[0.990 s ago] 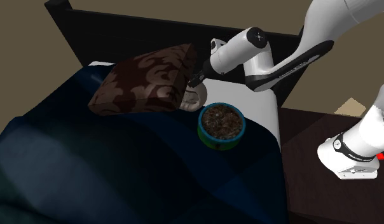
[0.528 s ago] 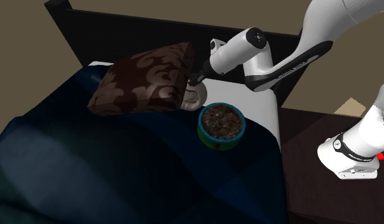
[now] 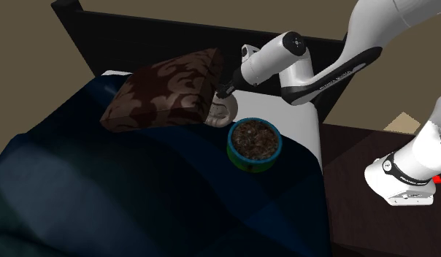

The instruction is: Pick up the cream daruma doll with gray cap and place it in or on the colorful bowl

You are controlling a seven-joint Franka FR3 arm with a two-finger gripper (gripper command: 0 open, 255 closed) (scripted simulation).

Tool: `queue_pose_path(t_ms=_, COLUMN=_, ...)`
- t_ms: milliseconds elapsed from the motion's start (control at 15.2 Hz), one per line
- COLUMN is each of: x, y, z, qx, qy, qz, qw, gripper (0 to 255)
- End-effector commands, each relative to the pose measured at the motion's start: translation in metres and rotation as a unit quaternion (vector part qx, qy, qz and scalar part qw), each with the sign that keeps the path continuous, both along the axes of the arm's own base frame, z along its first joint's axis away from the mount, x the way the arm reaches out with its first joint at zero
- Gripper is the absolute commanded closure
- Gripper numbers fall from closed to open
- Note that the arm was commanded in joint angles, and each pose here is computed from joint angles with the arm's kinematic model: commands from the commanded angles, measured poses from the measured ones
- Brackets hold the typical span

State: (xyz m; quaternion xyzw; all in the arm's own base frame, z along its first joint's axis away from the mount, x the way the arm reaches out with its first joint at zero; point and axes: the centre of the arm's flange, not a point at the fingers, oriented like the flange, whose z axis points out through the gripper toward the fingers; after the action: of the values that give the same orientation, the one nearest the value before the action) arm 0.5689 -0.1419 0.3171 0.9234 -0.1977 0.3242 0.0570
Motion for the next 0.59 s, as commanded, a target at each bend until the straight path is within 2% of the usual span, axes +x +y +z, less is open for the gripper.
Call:
queue_pose_path(t_ms=0, x=0.0, y=0.0, z=0.0, qx=0.0, qy=0.0, qz=0.0, qw=1.0, gripper=255)
queue_pose_path(t_ms=528, x=0.0, y=0.0, z=0.042, qx=0.0, qy=0.0, qz=0.0, qw=1.0, gripper=255)
